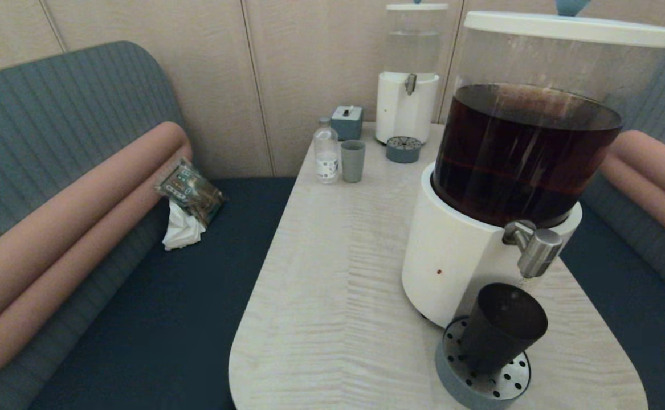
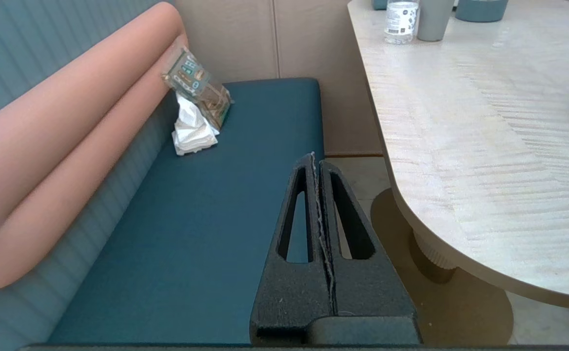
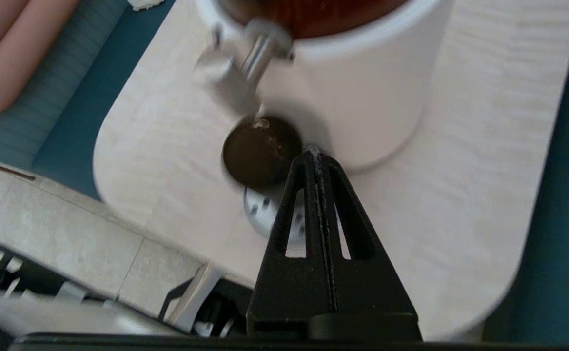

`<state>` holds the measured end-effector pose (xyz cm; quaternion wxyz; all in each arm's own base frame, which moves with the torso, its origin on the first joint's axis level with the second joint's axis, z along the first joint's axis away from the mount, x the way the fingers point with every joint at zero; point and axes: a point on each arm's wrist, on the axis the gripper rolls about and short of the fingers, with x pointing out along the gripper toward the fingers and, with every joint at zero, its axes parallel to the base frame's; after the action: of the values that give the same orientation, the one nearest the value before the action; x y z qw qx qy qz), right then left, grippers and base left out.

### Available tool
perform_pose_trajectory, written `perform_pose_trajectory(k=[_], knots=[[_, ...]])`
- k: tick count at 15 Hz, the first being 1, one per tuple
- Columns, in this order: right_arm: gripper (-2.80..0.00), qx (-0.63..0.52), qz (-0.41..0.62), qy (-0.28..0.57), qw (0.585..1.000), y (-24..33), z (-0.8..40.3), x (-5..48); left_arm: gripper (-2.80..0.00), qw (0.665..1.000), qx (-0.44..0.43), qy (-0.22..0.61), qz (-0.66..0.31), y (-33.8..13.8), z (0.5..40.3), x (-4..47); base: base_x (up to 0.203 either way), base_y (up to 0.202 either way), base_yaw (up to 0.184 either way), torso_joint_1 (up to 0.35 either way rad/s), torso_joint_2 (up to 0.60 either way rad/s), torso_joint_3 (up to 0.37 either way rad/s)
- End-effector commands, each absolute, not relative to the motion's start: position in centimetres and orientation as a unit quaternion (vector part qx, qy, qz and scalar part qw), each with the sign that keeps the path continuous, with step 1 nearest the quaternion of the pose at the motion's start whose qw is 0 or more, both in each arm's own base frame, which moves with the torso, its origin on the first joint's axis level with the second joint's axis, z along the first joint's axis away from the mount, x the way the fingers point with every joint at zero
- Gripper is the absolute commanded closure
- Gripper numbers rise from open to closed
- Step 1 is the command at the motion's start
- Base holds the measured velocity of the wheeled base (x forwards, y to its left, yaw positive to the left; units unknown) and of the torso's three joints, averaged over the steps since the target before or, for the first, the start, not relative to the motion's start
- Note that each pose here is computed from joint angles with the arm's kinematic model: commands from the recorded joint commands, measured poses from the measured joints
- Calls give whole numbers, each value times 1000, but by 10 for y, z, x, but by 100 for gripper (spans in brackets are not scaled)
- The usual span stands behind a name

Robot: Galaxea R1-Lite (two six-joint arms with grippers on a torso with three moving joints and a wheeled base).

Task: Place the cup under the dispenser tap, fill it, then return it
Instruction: Turn off the faucet

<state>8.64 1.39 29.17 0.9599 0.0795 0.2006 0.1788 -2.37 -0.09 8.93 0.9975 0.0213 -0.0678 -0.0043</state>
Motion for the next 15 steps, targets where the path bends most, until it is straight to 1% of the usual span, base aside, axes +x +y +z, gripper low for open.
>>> perform_pose_trajectory(k=[1, 5, 9, 11, 12, 15], knots=[[0, 77, 182, 166, 966, 11, 295, 51, 0, 999, 21, -48, -4, -1, 78, -20, 0, 0, 0, 0, 0, 0], [0, 76, 167, 136, 973, 7, 288, 14, 0, 999, 21, -48, -4, -1, 78, -20, 0, 0, 0, 0, 0, 0], [0, 61, 66, 83, 993, 0, 275, -20, 0, 999, 21, -48, -4, -1, 78, -20, 0, 0, 0, 0, 0, 0], [0, 53, 47, 44, 996, -2, 272, -41, 0, 999, 21, -48, -4, -1, 78, -20, 0, 0, 0, 0, 0, 0], [0, 47, 41, 33, 998, -3, 269, -47, 0, 999, 21, -48, -4, -1, 78, -20, 0, 0, 0, 0, 0, 0], [0, 31, 14, 29, 999, -2, 243, -50, 0, 999, 21, -48, -4, -1, 78, -20, 0, 0, 0, 0, 0, 0]])
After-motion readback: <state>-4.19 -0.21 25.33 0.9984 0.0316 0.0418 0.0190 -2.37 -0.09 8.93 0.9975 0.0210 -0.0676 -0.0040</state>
